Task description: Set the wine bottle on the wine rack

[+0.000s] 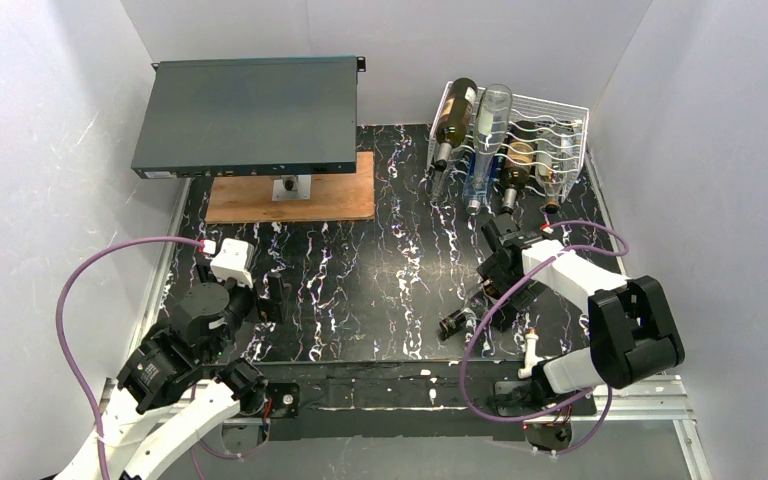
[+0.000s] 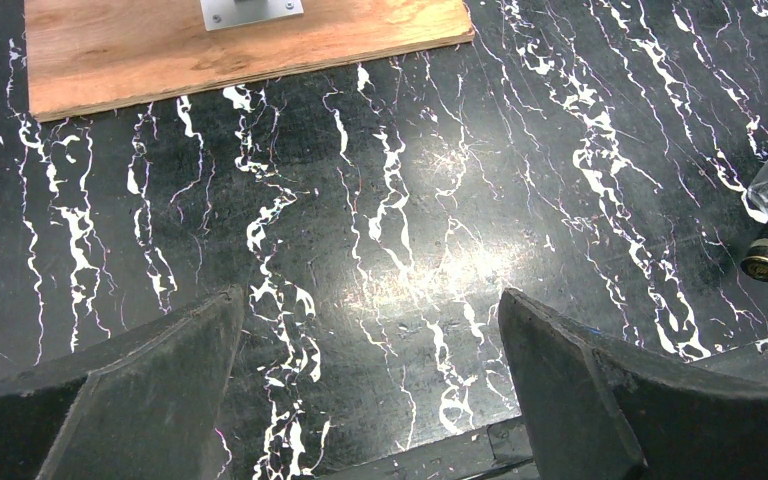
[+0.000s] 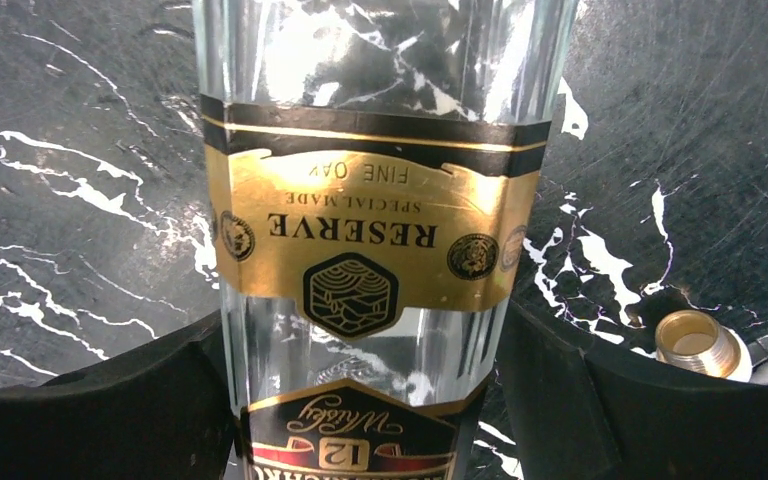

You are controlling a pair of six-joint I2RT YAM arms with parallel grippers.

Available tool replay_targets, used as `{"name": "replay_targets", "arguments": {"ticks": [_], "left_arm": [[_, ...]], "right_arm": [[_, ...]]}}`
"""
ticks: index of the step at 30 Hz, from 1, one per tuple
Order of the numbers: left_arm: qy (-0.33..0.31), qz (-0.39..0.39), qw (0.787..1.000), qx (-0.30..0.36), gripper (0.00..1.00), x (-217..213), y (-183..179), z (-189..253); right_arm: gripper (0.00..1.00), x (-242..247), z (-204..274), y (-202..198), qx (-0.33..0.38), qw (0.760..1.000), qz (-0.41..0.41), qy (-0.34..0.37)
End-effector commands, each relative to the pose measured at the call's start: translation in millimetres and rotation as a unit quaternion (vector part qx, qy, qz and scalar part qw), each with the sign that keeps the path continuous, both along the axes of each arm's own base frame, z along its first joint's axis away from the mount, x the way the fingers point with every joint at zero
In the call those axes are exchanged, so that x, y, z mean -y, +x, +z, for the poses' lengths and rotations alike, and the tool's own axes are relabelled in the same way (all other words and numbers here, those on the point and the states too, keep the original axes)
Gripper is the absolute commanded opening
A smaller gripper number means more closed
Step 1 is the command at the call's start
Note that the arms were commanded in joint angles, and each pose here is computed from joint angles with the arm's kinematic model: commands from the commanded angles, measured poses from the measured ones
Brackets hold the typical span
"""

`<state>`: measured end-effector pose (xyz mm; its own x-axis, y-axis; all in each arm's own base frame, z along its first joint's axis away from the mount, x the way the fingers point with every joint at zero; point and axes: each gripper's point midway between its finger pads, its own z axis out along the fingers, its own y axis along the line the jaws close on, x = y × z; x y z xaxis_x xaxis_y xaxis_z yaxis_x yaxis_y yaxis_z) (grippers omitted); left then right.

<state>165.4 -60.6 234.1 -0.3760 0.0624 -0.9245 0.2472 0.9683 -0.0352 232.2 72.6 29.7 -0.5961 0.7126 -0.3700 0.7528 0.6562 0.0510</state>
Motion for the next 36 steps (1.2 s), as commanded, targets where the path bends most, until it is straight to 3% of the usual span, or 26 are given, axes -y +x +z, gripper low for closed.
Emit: {"name": "replay_targets", "arguments": {"ticks": [1, 12, 19, 25, 27, 36], "left_arm": [[0.003, -0.001, 1.0, 0.006, 0.99, 0, 2, 0], [0.007, -0.001, 1.0, 0.003, 0.99, 0, 2, -1], [0.007, -0.002, 1.0, 0.002, 0.99, 1, 2, -2], [0.008, -0.002, 1.0, 0.001, 0.99, 1, 3, -2], [0.008, -0.002, 1.0, 0.001, 0.99, 1, 3, -2], [0.007, -0.003, 1.0, 0.001, 0.99, 2, 2, -2]], "right_arm": [[0.88, 9, -15, -12, -0.024, 0.999, -0.01, -0.021], [0.63, 12, -5, -10, -0.011, 0.999, 0.017, -0.036], [0.34, 22, 33, 9, 0.064, 0.993, 0.067, -0.066], [0.17, 5, 76, 38, 0.176, 0.965, 0.187, -0.051], [0.02, -7, 90, 46, 0.202, 0.949, 0.239, -0.039], [0.01, -21, 156, 86, 0.235, 0.904, 0.356, -0.045]]}}
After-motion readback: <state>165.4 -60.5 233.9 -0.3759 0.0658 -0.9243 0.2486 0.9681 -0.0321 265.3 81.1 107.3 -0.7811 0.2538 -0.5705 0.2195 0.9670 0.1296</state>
